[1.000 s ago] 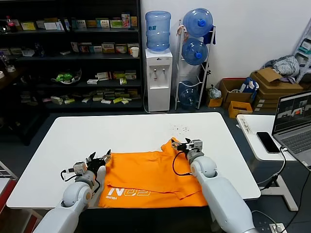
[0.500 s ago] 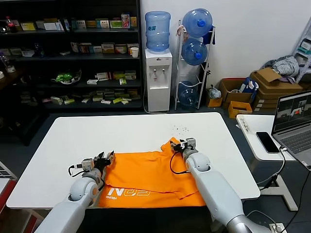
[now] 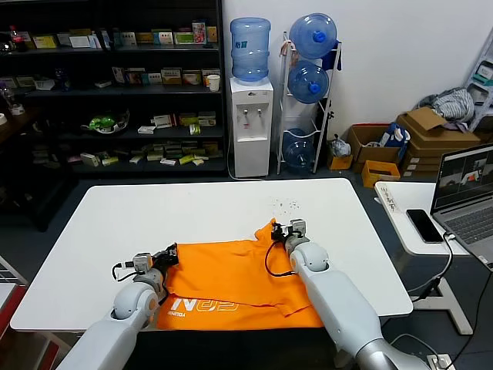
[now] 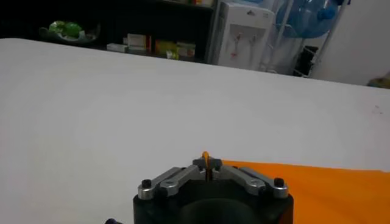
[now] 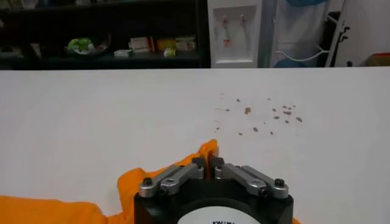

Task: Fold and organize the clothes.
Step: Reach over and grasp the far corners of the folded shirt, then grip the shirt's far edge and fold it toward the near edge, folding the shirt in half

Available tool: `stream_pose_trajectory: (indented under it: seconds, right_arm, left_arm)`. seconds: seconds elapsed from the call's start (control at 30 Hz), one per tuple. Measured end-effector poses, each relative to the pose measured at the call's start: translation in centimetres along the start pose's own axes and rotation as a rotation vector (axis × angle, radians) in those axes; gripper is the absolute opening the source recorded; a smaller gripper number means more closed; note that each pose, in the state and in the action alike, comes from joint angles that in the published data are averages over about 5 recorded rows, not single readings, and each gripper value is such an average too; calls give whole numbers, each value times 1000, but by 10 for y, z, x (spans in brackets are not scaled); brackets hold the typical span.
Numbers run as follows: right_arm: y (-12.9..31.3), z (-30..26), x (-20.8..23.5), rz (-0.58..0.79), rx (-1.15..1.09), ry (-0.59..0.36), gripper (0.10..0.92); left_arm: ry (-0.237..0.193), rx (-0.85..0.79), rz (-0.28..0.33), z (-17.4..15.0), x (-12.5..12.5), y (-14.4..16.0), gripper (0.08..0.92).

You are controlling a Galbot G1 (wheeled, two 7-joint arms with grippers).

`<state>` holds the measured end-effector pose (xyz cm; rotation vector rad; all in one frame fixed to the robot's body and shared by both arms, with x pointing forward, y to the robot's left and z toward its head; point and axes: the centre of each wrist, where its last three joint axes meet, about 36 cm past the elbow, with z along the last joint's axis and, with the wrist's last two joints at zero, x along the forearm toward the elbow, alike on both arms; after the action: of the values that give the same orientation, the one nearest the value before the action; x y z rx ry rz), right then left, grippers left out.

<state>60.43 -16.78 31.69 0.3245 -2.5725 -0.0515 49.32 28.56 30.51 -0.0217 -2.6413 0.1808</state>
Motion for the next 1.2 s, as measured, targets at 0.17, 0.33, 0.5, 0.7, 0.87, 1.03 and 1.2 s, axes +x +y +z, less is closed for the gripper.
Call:
stream_pose_trajectory:
  seconds: [0.17,0.33,0.5,0.7,0.87,1.03,1.2]
  right_arm:
    - [-1,-6,0,5,-20,-56,124]
    - [-5,-7,3,15,-33,-113,124]
    - [-9,-1,13,21,-40,-145,124]
    - [-13,21,46,21,-44,-151,124]
    - [-14,43,90,21,-46,-145,124]
    - [-16,63,143,28,-44,-137,124]
    - [-17,79,195,33,-42,-133,124]
  left_arm:
    - [-32,7,7,-5,-4,0,92]
    - [-87,11,8,-13,-5,2,92]
    - [-133,3,6,-15,-1,7,92]
    - [-166,-14,13,-4,19,11,92]
    - [-191,-28,39,12,51,5,92]
    - [-219,-48,62,25,88,-6,92]
    - [-231,-64,71,36,122,-13,92]
